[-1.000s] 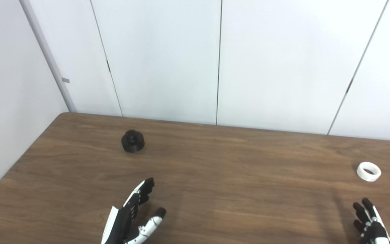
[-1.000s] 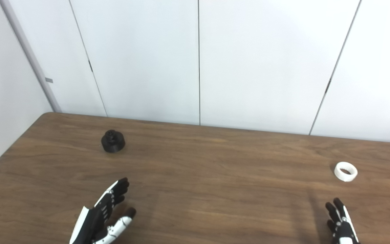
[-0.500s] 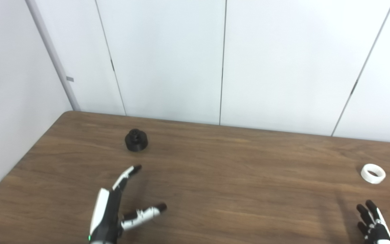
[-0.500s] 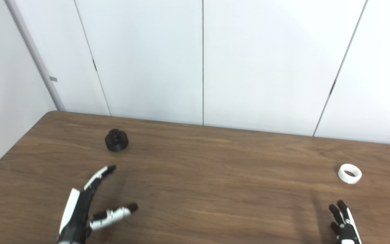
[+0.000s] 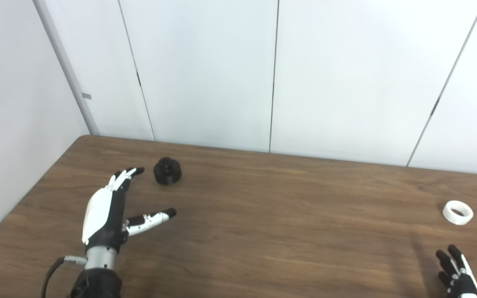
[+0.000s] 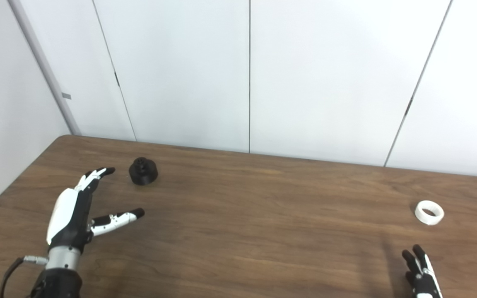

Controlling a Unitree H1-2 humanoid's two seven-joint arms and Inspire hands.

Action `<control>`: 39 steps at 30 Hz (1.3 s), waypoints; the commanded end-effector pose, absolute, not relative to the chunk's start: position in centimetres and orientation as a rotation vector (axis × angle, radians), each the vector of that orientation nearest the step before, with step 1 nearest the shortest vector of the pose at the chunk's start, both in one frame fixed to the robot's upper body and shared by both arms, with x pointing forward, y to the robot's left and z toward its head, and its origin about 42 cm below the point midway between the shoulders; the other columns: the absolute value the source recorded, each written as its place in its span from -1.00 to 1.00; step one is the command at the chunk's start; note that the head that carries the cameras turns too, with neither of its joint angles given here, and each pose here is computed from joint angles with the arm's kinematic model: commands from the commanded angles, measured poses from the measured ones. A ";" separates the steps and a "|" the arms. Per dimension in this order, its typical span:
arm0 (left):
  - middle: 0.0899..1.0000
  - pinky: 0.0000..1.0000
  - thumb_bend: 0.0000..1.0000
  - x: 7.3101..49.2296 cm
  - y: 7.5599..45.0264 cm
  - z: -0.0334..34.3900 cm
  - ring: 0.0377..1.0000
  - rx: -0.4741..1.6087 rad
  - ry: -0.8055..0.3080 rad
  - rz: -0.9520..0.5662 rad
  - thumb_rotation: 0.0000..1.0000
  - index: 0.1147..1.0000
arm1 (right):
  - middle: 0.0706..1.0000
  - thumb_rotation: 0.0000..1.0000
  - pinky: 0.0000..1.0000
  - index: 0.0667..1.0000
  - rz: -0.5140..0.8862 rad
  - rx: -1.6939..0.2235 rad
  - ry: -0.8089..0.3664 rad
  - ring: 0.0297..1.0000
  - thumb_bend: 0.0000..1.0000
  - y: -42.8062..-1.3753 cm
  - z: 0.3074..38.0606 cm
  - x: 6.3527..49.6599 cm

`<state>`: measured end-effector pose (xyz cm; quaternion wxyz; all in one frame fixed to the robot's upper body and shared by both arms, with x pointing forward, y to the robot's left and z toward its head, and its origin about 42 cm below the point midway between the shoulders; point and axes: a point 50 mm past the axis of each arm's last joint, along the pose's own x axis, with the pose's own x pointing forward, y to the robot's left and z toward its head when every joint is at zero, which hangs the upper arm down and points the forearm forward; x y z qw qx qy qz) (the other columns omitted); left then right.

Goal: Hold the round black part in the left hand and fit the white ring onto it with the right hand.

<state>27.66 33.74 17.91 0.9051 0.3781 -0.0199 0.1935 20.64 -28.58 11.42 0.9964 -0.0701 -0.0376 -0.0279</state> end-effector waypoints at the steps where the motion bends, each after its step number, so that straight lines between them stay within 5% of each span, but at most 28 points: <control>1: 0.87 0.98 0.87 29.3 34.7 19.8 0.97 0.821 -0.093 0.441 -0.36 0.68 | 0.87 1.00 1.00 0.94 -0.069 -0.136 -0.062 0.94 -0.14 -28.1 10.9 20.4; 39: 0.82 1.00 0.92 42.8 38.1 20.3 0.94 0.997 0.126 0.382 -0.34 0.56 | 0.99 1.00 1.00 1.00 -0.009 -0.083 -0.074 1.00 -0.11 -28.1 10.8 20.2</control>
